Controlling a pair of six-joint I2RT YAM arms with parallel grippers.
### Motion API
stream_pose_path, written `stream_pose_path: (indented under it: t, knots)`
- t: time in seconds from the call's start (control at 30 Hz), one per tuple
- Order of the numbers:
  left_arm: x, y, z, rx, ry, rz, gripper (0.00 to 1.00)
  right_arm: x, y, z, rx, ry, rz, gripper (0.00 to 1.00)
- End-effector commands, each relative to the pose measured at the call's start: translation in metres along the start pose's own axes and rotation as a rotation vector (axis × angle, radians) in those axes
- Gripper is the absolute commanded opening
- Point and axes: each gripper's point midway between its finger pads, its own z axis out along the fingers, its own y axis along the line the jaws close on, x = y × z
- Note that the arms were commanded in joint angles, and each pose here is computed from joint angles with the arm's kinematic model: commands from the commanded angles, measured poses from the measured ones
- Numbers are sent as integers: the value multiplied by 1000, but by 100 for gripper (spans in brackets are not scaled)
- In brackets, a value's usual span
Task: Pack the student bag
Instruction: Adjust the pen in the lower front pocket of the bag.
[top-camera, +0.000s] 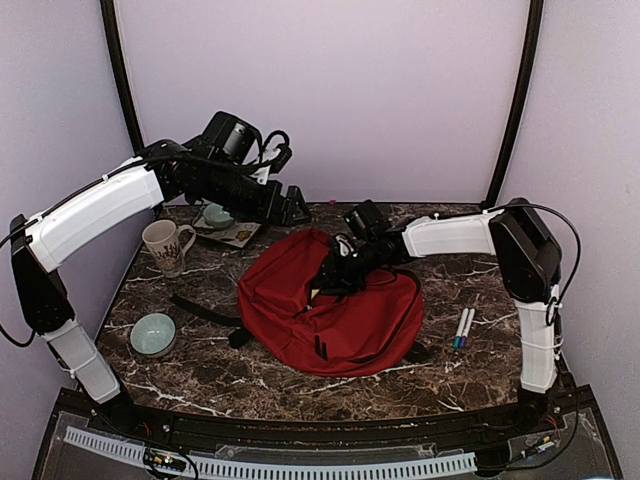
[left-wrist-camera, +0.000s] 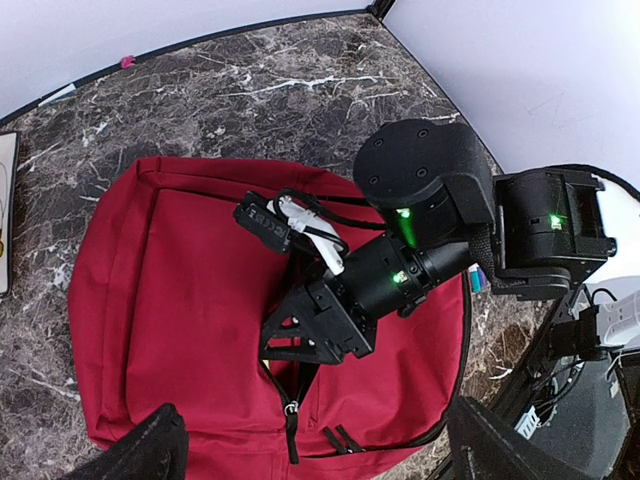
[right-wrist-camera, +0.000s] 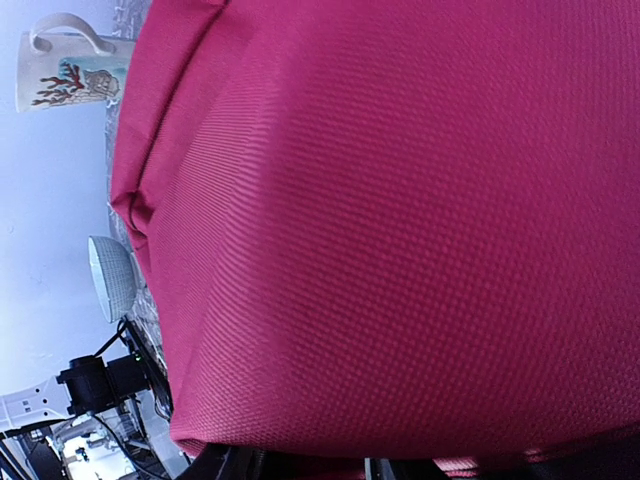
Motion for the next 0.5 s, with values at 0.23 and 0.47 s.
stream_pose_path:
  t: [0.23,0.47]
  knots:
    - [9,1,-20,-12,-21,1,93,-5,47,-34,-214,-139,-117,37]
    - [6,-2,-16,10,-29,-5,93,8,39,-49,-207,-177,-110,37]
